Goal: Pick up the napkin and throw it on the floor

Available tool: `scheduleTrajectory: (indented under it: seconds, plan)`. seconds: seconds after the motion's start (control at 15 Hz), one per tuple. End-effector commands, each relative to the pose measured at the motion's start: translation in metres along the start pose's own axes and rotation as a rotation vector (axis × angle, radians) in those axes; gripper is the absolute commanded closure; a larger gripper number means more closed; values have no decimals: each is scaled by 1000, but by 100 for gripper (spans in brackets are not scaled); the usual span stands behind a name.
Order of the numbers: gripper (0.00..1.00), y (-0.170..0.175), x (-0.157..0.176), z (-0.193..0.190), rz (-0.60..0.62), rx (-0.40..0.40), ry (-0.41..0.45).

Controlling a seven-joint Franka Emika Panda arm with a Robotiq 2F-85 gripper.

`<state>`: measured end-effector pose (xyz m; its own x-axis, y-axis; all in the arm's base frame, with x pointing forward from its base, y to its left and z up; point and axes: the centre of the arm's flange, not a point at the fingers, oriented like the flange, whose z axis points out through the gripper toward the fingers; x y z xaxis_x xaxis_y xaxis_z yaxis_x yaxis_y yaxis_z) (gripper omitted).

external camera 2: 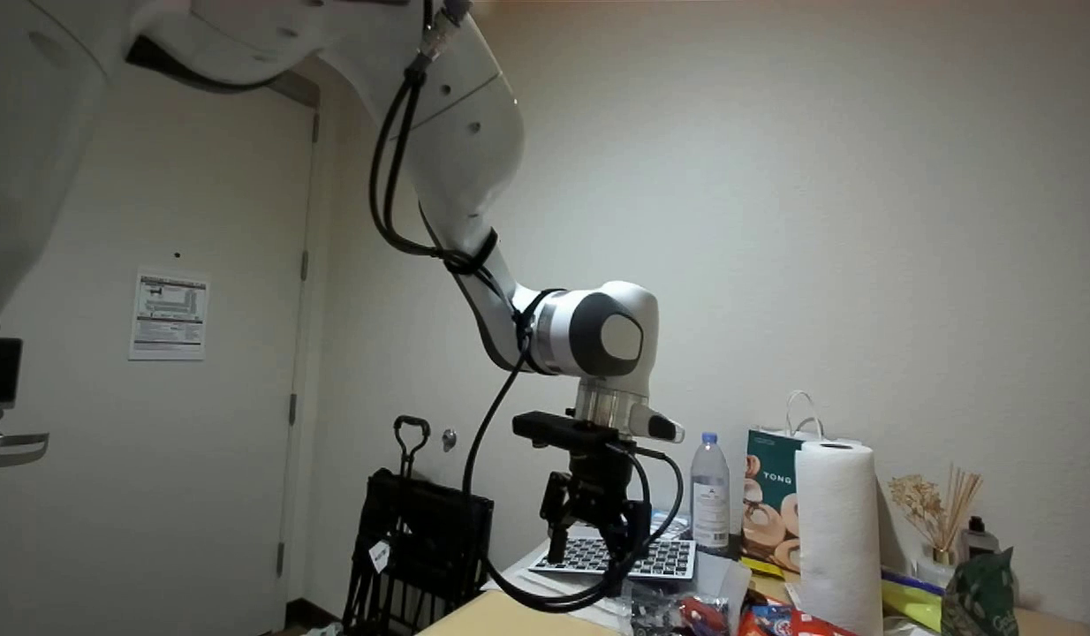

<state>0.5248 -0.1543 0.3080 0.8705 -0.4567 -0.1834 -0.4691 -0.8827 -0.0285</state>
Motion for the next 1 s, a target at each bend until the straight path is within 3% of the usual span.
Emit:
scheduleTrajectory:
  seconds: [0.0,0.4,0.47,0.8,0.93]
  plan:
    - [0,21,46,18,78,30,-46]
    - [0,54,81,57,198,46,-49]
    - [0,50,67,53,153,18,-54]
    - [0,49,71,58,152,16,-59]
    - [0,46,89,63,210,-13,-46]
